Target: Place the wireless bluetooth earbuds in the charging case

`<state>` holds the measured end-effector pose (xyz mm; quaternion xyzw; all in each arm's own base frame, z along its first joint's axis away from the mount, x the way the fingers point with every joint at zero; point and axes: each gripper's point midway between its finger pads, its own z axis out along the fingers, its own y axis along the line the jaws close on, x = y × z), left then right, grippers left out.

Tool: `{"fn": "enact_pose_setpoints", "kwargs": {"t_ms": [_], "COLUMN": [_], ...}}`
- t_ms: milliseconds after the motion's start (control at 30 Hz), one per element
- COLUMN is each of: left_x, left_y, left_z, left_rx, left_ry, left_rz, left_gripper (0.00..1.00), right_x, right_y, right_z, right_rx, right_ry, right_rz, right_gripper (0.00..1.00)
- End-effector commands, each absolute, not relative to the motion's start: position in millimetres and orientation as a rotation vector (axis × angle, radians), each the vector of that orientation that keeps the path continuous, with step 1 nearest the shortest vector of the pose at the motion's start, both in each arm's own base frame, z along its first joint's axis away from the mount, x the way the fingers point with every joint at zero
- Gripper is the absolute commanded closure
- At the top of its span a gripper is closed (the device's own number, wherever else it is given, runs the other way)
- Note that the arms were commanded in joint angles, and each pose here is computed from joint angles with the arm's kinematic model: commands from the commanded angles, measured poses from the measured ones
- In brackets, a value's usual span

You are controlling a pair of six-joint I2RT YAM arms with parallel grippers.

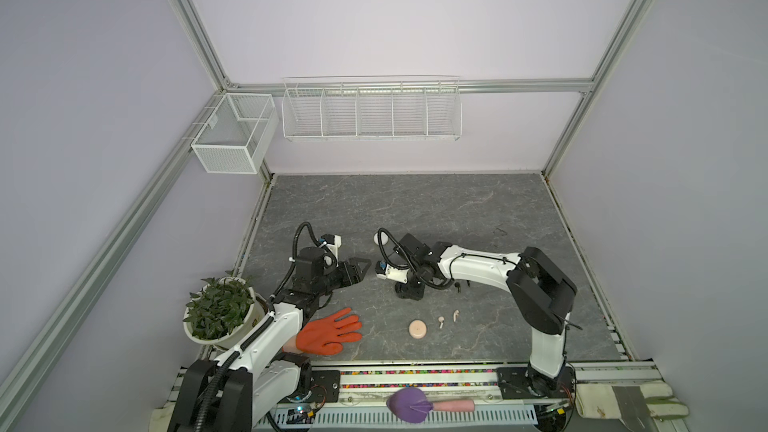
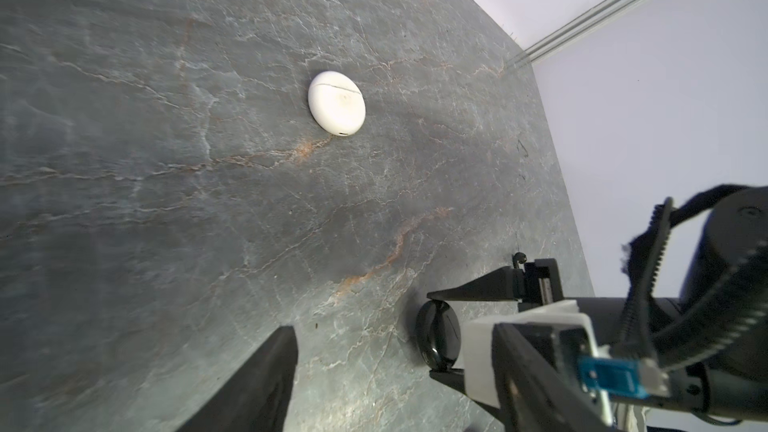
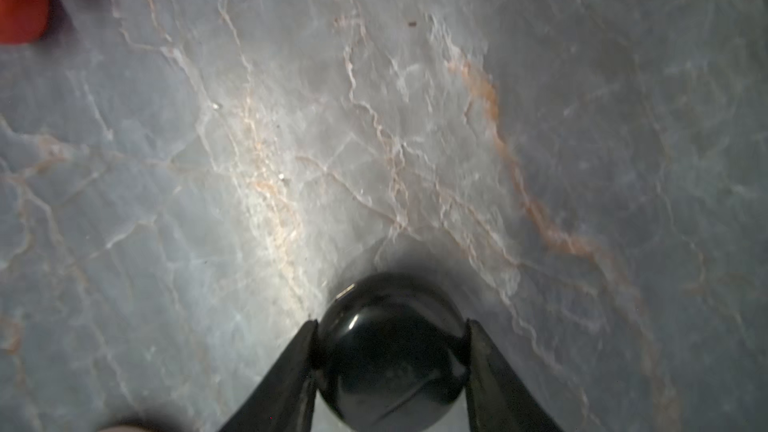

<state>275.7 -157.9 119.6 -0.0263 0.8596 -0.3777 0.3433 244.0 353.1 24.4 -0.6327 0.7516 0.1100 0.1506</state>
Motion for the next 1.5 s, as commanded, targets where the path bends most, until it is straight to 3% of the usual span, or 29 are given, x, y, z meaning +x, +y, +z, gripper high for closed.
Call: {"fn": "enact_pose_setpoints", "kwargs": {"t_ms": [0,367,833,967,1133,1467], "left_x": [271.6,275.4,277.5,274.2,265.1,259.3], "left_y": [-141.8,-140.8,-145.2,-147.6,-150.0,-147.0], "left_z": [107.4,108.7,99.6,98.1,95.4,94.1], "left_rx": [-0.155,-0.164,-0.188,-0.188,-0.22,-0.239], "left_ry": [2.254,2.241,2.275,2.289,2.309,2.294], "left_rz": [-0.897,-0.888,-0.919,-0.941,-0.992,-0.995], "left_gripper": [0.24,0.22,0.22,0.22,0.22,0.15], "right_x": [248.5,250.0,274.1,252.0,237.1,250.0], "right_y": [355.1,339.8,317.3,313.9,330.6,352.5], "right_z": [19.0,27.8,43.3,57.0,79.8,53.1], "right_rx": [-1.918,-1.842,-1.639,-1.681,-1.525,-1.492], "right_ry": [2.06,2.065,2.173,2.155,2.197,2.209], "right_rz": [0.25,0.188,0.149,0.244,0.405,0.383], "right_gripper": [0.44,0.25,0.24,0.23,0.22,0.19]}}
